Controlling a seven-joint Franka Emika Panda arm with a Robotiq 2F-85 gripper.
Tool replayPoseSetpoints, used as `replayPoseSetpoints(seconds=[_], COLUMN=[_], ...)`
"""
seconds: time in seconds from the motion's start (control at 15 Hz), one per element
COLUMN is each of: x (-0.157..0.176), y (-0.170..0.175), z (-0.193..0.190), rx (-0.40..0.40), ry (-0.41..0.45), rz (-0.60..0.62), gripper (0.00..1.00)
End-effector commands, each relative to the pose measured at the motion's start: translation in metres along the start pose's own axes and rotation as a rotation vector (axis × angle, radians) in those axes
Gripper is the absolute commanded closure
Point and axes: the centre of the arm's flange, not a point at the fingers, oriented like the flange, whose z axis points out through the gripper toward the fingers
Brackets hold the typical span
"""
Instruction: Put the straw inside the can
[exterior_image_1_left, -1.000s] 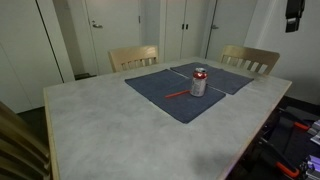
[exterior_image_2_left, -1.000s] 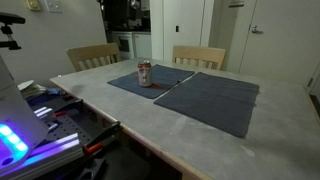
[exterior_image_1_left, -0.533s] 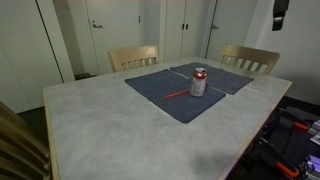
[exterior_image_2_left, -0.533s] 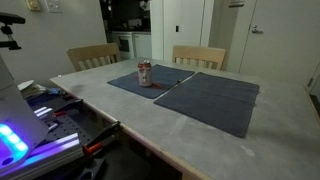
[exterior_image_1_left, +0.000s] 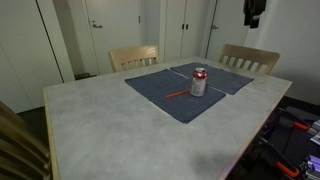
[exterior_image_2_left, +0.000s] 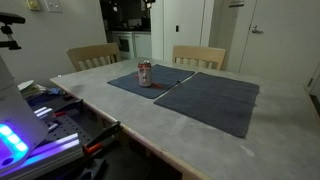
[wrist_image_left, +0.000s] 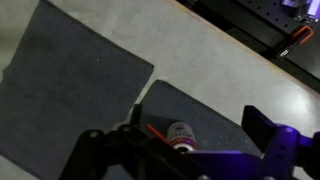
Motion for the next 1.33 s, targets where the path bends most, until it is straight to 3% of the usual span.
replayPoseSetpoints(seconds=[0.0,0.47,0.8,0.87,1.27], x=[-0.01,-0.013,0.037,0.015,0.016], y=[0.014,0.026,0.005,0.005,0.003], z=[-0.001,0.012,0.023,0.012,0.011], rx=[-0.08,-0.177,-0.172,-0.176,-0.176], ry=[0.11,0.338,0.363,0.354,0.357], rz=[-0.153,-0.431,-0.634,-0.559,-0.558], gripper=[0.0,0.0,0.0,0.0,0.0])
